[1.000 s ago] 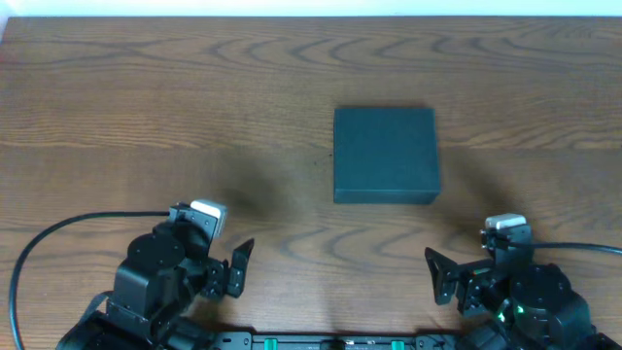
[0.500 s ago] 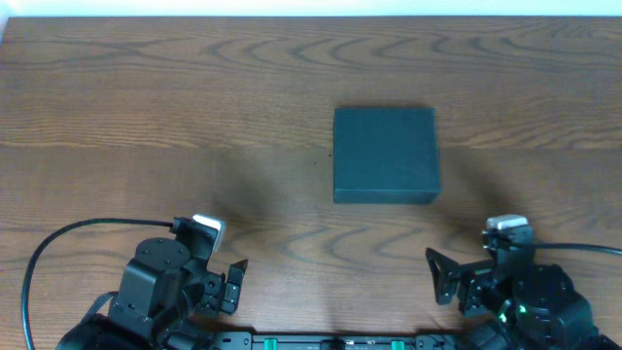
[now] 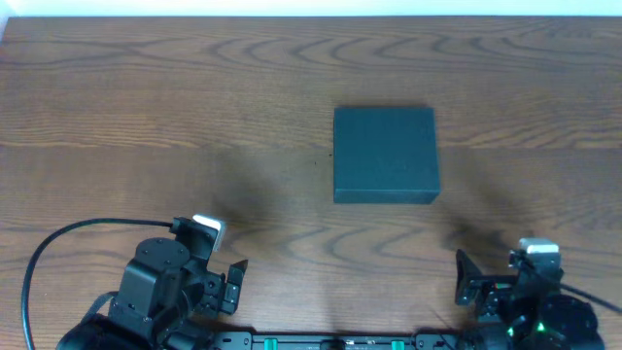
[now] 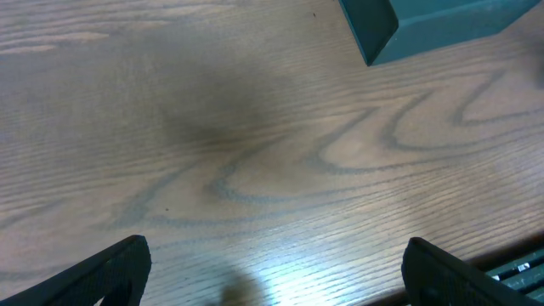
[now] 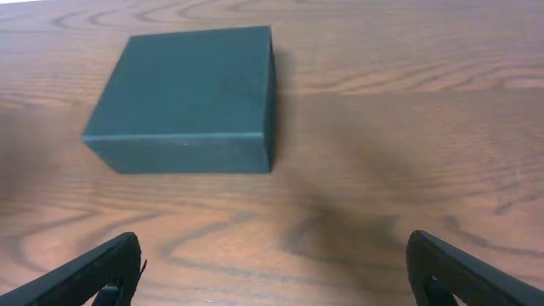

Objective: Pack container

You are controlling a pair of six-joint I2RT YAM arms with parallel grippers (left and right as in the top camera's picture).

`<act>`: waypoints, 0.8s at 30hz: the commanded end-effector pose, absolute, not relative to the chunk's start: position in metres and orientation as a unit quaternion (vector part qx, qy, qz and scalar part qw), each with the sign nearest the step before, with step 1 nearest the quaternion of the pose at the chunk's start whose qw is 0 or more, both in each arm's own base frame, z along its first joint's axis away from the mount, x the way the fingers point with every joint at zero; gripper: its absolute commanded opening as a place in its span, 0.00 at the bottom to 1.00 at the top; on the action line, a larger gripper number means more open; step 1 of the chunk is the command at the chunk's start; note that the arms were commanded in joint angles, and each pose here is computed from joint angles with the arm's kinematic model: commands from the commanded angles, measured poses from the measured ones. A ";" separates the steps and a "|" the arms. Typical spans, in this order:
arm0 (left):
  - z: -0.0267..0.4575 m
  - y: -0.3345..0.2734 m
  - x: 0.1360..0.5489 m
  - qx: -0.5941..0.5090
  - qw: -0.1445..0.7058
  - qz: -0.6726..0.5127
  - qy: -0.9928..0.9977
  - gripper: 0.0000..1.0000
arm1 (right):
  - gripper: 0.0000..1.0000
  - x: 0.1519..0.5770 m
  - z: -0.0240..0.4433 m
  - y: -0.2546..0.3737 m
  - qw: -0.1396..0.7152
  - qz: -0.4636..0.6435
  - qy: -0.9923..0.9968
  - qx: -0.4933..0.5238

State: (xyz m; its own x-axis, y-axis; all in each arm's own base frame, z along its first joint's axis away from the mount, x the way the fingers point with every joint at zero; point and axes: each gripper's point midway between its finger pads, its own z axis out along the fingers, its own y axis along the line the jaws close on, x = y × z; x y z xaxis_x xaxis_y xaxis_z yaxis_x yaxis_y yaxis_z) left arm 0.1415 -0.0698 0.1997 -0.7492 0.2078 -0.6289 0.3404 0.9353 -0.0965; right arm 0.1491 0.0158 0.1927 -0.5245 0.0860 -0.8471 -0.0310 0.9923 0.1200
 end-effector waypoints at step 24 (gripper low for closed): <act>0.201 -0.070 0.140 0.142 0.323 -0.108 0.929 0.96 | 0.99 0.151 0.089 0.015 0.399 0.041 0.916 0.009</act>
